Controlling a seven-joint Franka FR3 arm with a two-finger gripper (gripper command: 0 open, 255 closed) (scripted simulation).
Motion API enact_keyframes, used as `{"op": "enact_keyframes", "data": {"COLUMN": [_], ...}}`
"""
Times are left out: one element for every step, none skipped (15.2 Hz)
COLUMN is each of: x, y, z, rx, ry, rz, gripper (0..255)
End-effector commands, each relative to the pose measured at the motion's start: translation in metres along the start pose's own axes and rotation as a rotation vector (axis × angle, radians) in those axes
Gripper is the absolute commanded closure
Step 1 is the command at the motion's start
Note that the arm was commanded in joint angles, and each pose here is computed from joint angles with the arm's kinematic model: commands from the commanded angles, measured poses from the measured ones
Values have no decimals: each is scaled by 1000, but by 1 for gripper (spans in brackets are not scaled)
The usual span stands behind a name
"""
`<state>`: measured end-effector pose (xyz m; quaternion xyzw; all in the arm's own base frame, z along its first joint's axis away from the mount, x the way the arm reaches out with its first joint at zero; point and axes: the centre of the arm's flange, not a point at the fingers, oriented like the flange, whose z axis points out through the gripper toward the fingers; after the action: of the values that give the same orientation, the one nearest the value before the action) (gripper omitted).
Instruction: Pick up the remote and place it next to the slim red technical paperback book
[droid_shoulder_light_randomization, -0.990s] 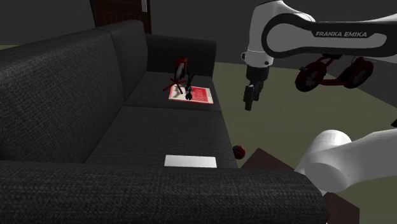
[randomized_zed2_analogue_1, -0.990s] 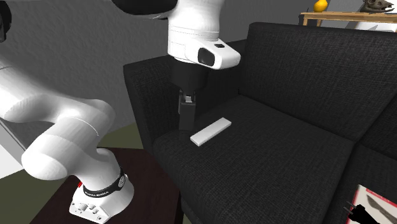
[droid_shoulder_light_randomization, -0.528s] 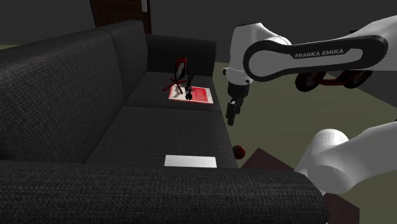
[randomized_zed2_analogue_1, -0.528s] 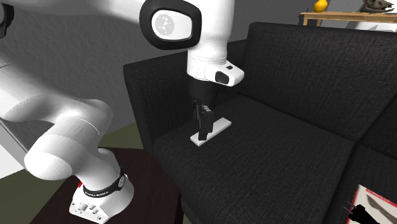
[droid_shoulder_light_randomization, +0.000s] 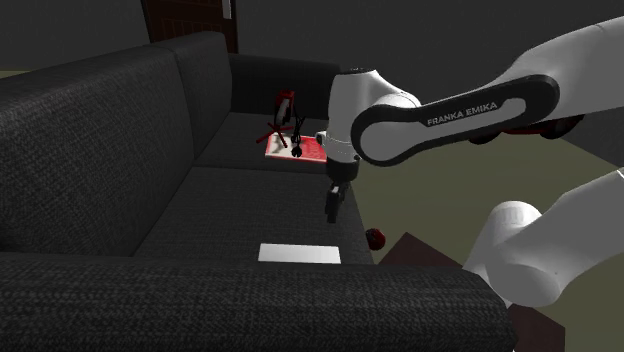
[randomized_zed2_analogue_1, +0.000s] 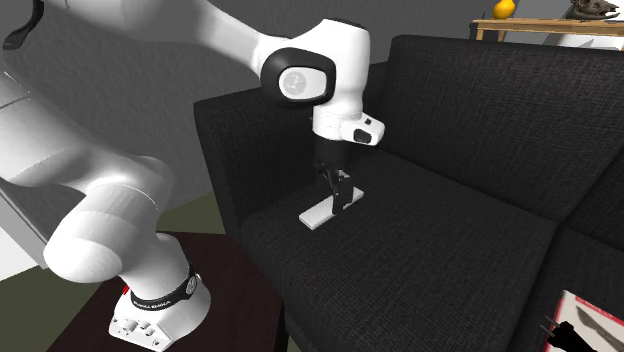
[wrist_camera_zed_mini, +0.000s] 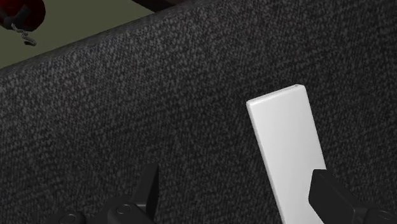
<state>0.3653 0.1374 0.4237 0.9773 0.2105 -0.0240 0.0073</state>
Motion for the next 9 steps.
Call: {"op": "enact_keyframes", "data": {"x": [12,19,25,30,36,42,47,53,56], "y": [-19,-27,-36,-45,-54,-63,-72,-81,-88], "z": [14,20,27,34,41,47,54,60,65], "rx": [3,5,6,7,8,10,11,12,13], "ry": [14,20,26,33,39,45,51,57,62], "rz": [-39,-58,-78,-97,-116,-135,-155,-174,-188], "gripper": [0,0,0,0,0,0,0,0,0]}}
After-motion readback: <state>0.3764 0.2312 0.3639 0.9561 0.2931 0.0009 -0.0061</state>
